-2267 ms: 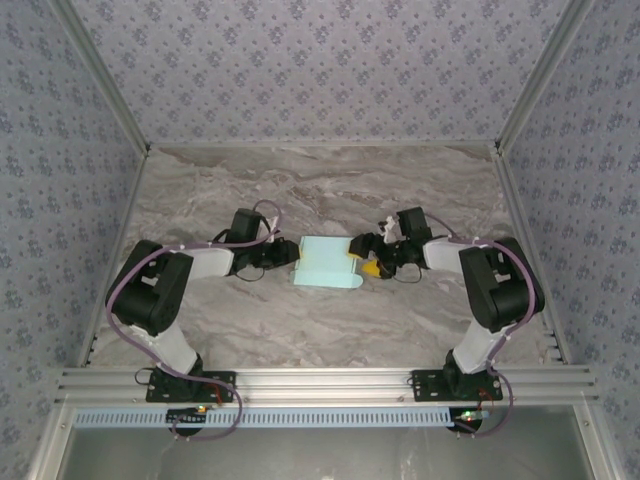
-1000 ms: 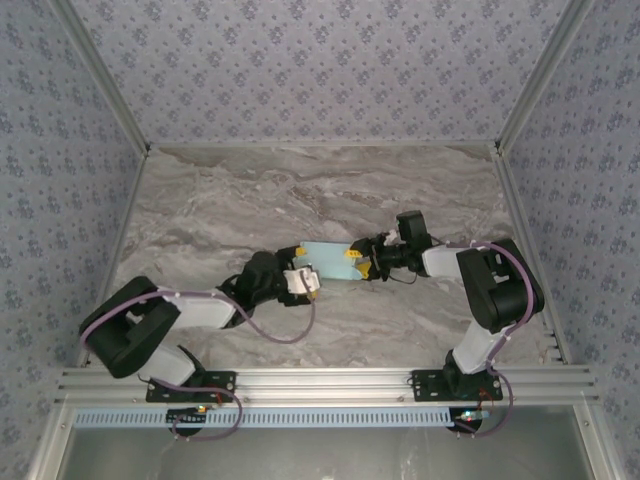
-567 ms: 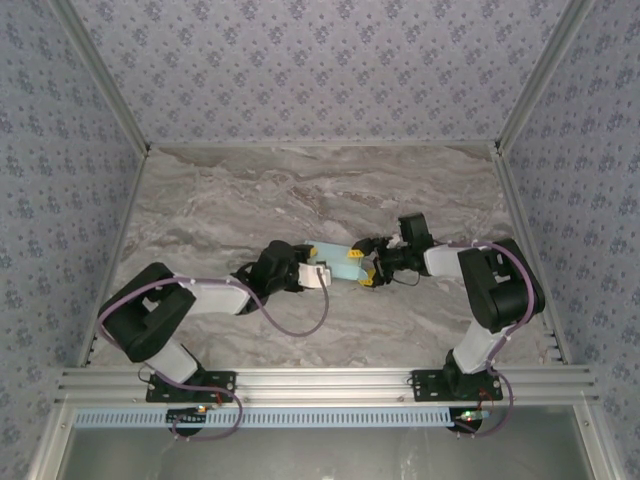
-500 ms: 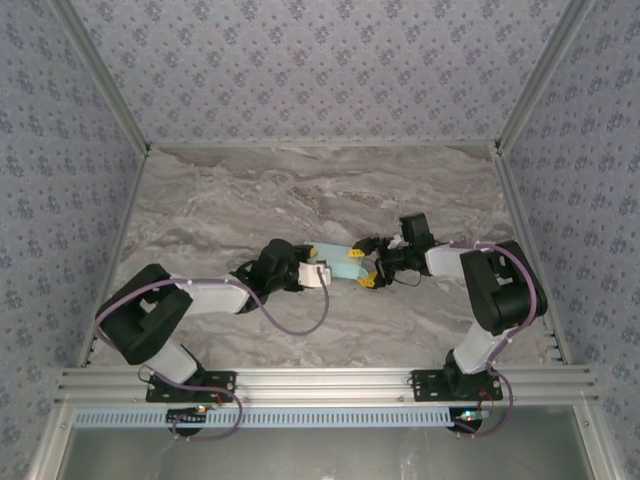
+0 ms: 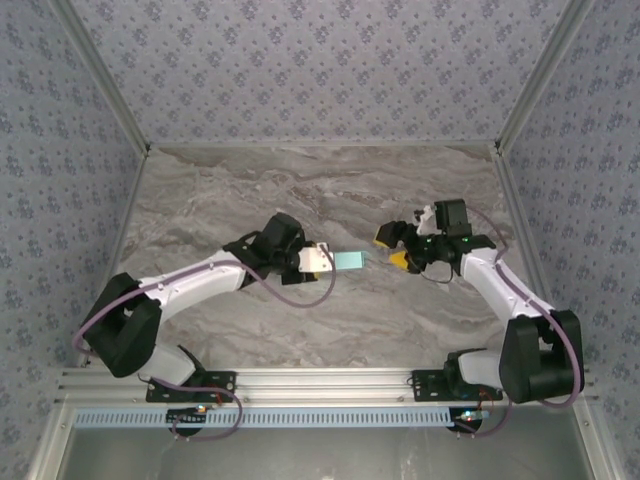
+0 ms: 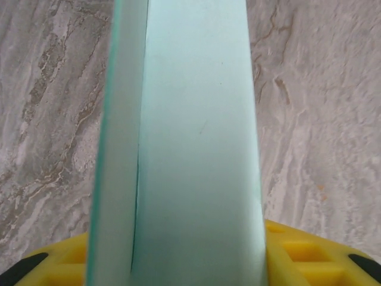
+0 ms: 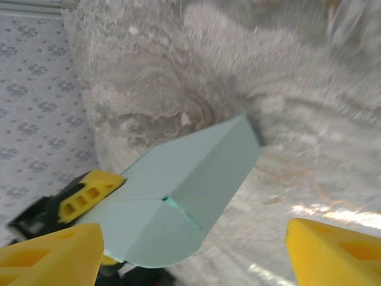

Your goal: Fold the paper box

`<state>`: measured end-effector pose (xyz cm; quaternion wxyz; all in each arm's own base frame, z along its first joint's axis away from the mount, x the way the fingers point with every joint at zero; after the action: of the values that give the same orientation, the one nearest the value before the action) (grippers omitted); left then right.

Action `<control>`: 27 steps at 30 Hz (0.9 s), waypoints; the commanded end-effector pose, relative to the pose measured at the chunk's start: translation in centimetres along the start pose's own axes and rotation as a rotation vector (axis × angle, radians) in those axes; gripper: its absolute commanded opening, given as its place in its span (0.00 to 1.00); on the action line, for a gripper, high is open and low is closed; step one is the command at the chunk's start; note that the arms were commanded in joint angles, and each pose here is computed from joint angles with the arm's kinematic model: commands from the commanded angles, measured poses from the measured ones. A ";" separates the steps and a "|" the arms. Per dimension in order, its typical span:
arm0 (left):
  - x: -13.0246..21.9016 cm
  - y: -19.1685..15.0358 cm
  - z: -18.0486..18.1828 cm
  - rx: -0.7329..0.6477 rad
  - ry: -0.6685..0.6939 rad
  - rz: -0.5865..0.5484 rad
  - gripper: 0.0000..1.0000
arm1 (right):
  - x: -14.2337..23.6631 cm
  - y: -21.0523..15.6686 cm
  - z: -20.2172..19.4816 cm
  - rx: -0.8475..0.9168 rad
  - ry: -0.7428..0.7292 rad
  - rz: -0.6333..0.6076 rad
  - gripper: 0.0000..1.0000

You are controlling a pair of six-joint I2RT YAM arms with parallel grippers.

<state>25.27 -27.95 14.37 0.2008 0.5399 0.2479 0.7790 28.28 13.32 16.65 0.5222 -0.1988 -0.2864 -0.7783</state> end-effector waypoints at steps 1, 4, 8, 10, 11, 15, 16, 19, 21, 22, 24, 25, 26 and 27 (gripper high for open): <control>0.7 -1.3 -1.8 0.111 -0.166 0.092 0.46 | 1.4 0.8 -0.8 0.220 -0.140 -0.034 0.83; 0.8 -1.6 -1.2 0.159 -0.189 0.061 0.47 | 1.7 1.4 -0.4 0.311 -0.164 -0.054 0.82; 0.0 -1.9 -0.9 0.196 -0.211 0.003 0.47 | 1.3 0.9 0.7 0.420 -0.141 -0.040 0.81; -0.8 -2.2 -1.1 0.207 -0.223 -0.011 0.48 | 0.8 0.1 1.5 0.474 -0.108 -0.019 0.81; -1.1 -2.3 -1.2 0.218 -0.235 -0.017 0.48 | 0.6 -0.2 1.8 0.501 -0.100 -0.011 0.80; -2.3 -2.9 -1.4 0.254 -0.272 -0.033 0.49 | -0.4 -1.7 2.6 0.636 -0.127 0.026 0.79; -2.4 -3.0 -1.4 0.257 -0.275 -0.033 0.49 | -0.6 -1.9 2.6 0.674 -0.150 0.032 0.78; -2.6 -3.0 -1.2 0.258 -0.279 -0.046 0.49 | -1.3 -2.4 3.2 0.785 -0.198 0.059 0.75; -2.5 -2.9 -1.0 0.253 -0.274 -0.052 0.49 | -1.9 -2.7 3.5 0.839 -0.217 0.090 0.72; -2.4 -2.8 -1.0 0.251 -0.274 -0.055 0.49 | -2.2 -2.8 3.5 0.850 -0.241 0.104 0.70; -2.4 -2.6 -0.9 0.247 -0.275 -0.058 0.49 | -2.6 -2.6 3.5 0.865 -0.267 0.115 0.67; -2.4 -2.6 -0.9 0.246 -0.275 -0.062 0.49 | -2.8 -2.6 3.7 0.877 -0.268 0.122 0.64; -2.4 -2.6 -0.9 0.248 -0.278 -0.064 0.50 | -3.0 -2.7 3.9 0.896 -0.269 0.131 0.61; -2.4 -2.6 -0.9 0.250 -0.279 -0.066 0.50 | -3.1 -2.8 4.2 0.917 -0.271 0.137 0.60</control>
<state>25.76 -27.26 11.08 0.1819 0.6421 0.3269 0.6691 26.61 19.11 16.92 0.5699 -0.0641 -0.6187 -0.5370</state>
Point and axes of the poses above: each hand's point on the last joint's axis, 136 mm out from that joint toward the fingers, its own x axis back along the fingers, its own z axis along the line the jaws close on, y = z × x, the point moved 3 cm from there along x, back along the fingers, and after that the axes turned 7 degrees about x, right-handed, at the moved point
